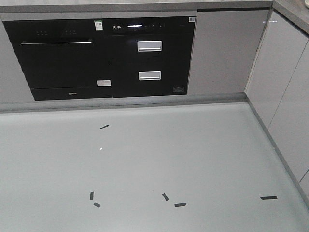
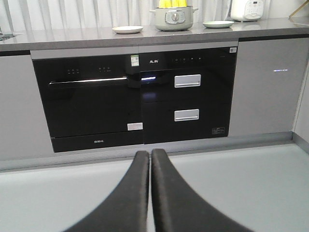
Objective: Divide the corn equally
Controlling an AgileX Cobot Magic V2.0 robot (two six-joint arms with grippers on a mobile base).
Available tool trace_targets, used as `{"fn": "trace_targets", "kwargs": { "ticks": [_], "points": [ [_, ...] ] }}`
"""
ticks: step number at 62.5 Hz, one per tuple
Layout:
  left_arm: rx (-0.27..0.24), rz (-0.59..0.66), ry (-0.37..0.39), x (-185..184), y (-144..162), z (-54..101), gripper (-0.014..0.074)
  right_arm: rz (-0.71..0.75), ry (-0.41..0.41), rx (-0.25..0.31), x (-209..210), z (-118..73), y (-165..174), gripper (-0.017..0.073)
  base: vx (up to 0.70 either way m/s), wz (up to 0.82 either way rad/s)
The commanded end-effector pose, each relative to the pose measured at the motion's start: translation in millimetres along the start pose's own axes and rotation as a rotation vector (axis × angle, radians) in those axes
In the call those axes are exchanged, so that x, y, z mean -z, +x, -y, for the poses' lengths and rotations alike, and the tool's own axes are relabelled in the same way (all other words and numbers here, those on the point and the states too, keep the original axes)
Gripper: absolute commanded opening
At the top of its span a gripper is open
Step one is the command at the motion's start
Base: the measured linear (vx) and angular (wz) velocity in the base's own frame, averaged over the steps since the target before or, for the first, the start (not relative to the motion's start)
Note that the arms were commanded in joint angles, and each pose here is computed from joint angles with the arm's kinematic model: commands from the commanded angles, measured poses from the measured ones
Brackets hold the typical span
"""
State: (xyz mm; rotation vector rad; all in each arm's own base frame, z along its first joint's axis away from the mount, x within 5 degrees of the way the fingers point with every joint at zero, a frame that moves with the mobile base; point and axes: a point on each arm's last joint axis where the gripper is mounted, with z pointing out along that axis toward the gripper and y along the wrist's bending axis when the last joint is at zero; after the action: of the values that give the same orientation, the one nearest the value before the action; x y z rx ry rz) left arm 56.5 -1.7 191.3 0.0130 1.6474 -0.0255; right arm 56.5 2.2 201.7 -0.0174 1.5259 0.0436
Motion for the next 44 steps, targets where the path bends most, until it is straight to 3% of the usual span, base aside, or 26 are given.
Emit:
{"fn": "trace_targets", "kwargs": {
  "ticks": [1,44],
  "points": [
    [0.013,0.092,-0.004,1.4,-6.8,-0.4,-0.0007,0.068,0.004,0.02,0.3,0.1,-4.0,-0.0004,0.0,0.0],
    [0.013,0.092,-0.004,1.4,-6.8,-0.4,-0.0007,0.068,0.004,0.02,0.3,0.1,-4.0,-0.0004,0.0,0.0]
  ]
}}
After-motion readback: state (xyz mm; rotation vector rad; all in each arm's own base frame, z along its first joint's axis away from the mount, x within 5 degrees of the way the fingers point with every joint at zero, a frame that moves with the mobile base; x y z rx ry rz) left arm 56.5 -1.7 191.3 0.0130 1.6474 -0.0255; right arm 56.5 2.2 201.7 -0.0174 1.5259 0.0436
